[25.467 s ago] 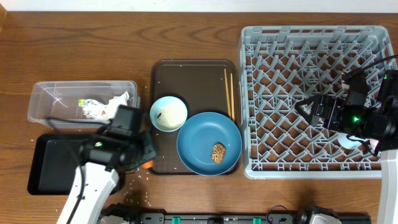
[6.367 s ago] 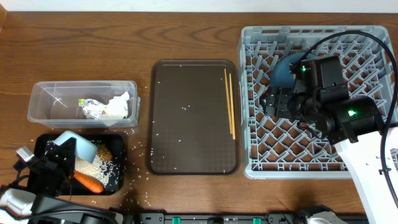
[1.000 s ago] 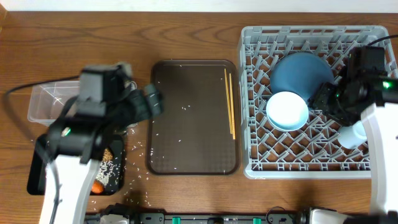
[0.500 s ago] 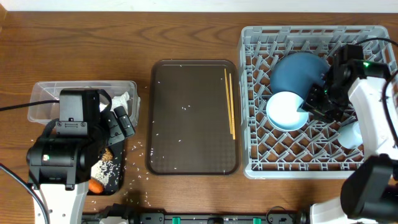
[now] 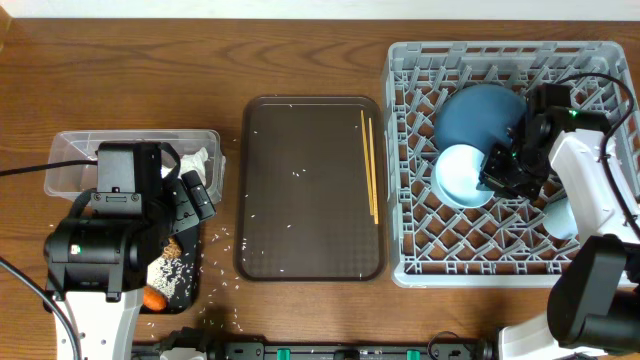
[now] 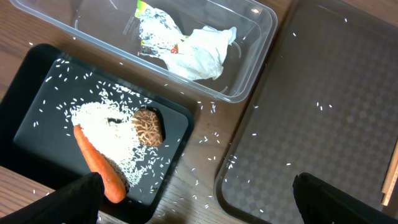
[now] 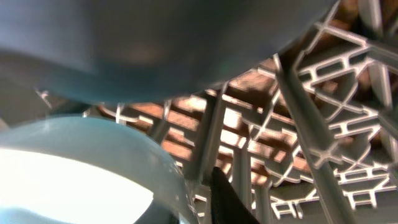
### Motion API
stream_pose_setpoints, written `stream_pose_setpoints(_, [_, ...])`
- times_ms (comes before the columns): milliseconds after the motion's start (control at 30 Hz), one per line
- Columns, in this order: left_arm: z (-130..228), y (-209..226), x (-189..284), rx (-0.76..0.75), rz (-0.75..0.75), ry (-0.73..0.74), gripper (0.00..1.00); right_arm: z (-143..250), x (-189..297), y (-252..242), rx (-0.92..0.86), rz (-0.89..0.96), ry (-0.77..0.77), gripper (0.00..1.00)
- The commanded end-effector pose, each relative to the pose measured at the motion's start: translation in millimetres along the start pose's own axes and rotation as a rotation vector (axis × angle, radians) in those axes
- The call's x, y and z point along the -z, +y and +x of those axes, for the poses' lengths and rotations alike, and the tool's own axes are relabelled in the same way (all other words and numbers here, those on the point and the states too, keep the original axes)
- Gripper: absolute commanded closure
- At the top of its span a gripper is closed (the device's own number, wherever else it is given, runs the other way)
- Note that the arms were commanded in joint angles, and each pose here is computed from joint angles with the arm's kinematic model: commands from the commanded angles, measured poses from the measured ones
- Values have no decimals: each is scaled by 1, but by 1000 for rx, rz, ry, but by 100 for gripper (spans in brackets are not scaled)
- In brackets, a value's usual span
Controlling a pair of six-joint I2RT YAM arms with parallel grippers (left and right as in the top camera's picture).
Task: Sort waste into correct bins and load items into the dishwasher rack
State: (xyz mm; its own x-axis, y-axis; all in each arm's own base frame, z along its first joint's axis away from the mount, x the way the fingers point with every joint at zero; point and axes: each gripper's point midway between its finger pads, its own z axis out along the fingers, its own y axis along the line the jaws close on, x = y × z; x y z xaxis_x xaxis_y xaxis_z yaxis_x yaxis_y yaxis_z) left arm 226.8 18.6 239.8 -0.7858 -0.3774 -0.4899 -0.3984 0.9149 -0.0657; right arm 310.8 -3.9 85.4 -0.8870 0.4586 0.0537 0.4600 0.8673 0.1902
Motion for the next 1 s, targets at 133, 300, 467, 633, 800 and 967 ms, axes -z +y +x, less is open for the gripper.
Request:
stream_pose_setpoints(133, [-3,3,2,-8,-14,-12,2,-10,37,15,102,-57,-123,99])
stream_pose_setpoints(300, [-3,3,2,-8,-14,-12,2,-12,85,6,114,20,-318,99])
stream_pose_setpoints(467, [-3,3,2,-8,-14,-12,2,-16,148,-39,25,263,-594,99])
stream_pose_setpoints(633, [-3,3,2,-8,-14,-12,2,-23,206,-99,-169,618,-834,99])
stream_pose_setpoints(800, [-3,3,2,-8,-14,-12,2,-45,238,-118,-251,855,-984,99])
stream_pose_setpoints(967, [-3,3,2,-8,-14,-12,2,-80,262,-119,-169,1168,-1011,99])
